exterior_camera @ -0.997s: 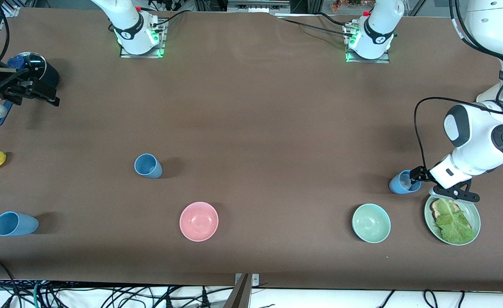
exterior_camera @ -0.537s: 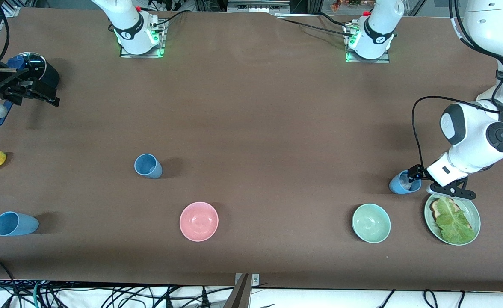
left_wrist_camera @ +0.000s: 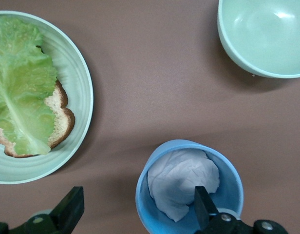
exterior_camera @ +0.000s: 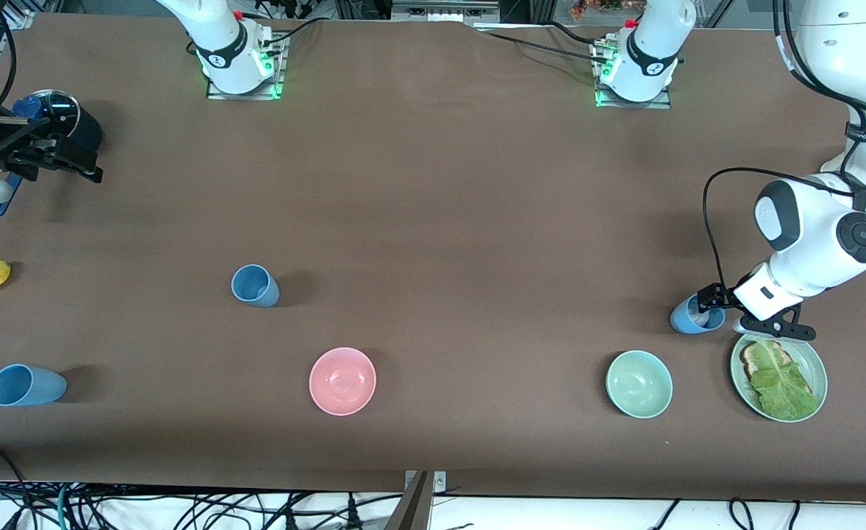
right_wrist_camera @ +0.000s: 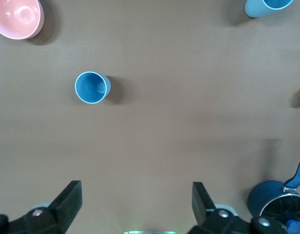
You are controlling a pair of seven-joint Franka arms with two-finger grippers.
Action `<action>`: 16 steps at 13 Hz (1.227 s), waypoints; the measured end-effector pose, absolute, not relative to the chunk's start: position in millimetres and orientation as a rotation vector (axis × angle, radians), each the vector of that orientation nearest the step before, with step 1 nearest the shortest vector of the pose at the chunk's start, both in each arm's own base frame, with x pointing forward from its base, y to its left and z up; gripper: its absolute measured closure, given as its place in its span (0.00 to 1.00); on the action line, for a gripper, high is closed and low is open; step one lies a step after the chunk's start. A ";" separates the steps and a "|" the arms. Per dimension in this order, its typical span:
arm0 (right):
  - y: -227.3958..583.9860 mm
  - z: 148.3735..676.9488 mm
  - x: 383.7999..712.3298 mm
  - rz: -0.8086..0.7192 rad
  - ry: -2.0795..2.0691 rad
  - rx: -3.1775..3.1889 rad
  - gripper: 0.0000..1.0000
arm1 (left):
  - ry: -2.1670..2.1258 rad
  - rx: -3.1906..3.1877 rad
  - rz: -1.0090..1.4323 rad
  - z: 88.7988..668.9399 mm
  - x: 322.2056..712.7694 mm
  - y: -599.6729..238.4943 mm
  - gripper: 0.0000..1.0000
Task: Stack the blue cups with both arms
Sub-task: 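Close the left gripper on the blue cup and lift it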
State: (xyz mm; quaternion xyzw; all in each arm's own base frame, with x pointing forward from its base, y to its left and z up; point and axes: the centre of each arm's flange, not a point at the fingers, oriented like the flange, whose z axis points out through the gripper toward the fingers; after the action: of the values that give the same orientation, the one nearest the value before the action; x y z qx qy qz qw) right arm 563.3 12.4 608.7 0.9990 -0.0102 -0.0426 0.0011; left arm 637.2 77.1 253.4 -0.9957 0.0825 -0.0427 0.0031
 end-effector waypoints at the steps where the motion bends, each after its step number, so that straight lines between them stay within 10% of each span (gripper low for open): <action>1: 12.4 608.7 563.3 -0.134 -0.032 3.136 0.00 | 0.252 -3.122 -0.132 248.0 637.0 78.7 0.00; 9: 12.4 608.7 563.3 -0.134 -0.032 3.136 0.00 | 0.219 -3.123 -0.114 225.2 635.7 81.4 0.04; 16: 12.4 608.7 563.3 -0.134 -0.032 3.136 0.00 | 0.116 -3.133 -0.117 223.1 636.3 77.6 0.79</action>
State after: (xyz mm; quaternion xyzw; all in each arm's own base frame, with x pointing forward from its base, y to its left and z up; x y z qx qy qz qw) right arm 563.3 12.4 608.7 0.9990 -0.0102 -0.0427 0.0011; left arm 636.3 77.6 223.1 -0.9986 0.0368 -0.0374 0.0022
